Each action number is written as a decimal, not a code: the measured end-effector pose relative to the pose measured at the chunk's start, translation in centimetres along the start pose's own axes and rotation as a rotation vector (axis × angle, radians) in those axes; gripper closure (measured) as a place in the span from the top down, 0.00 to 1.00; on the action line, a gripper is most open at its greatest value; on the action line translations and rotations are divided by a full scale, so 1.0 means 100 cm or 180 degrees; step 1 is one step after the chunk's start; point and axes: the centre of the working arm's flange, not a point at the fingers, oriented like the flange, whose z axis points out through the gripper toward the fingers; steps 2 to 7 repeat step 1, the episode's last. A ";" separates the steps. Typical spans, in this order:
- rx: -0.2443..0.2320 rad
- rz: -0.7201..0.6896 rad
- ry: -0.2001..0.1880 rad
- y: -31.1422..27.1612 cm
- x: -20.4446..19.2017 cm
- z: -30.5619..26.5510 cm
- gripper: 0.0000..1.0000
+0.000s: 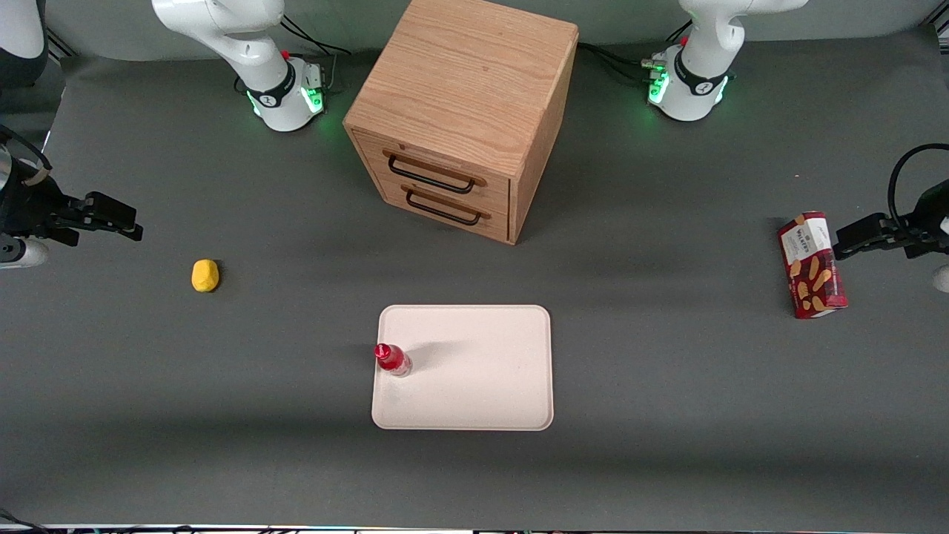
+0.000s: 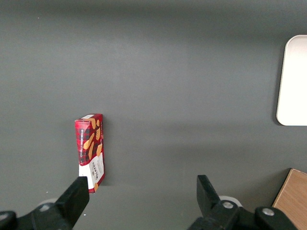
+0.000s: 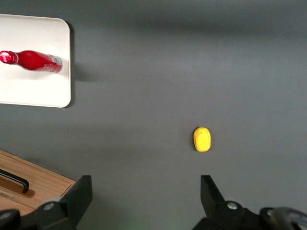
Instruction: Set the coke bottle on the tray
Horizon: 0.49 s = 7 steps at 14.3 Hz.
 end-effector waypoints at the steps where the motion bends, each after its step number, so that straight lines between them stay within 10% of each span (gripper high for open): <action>1: -0.0001 0.0006 0.0000 0.001 0.000 0.000 1.00; 7: -0.0001 0.0006 0.0000 0.001 0.000 0.000 1.00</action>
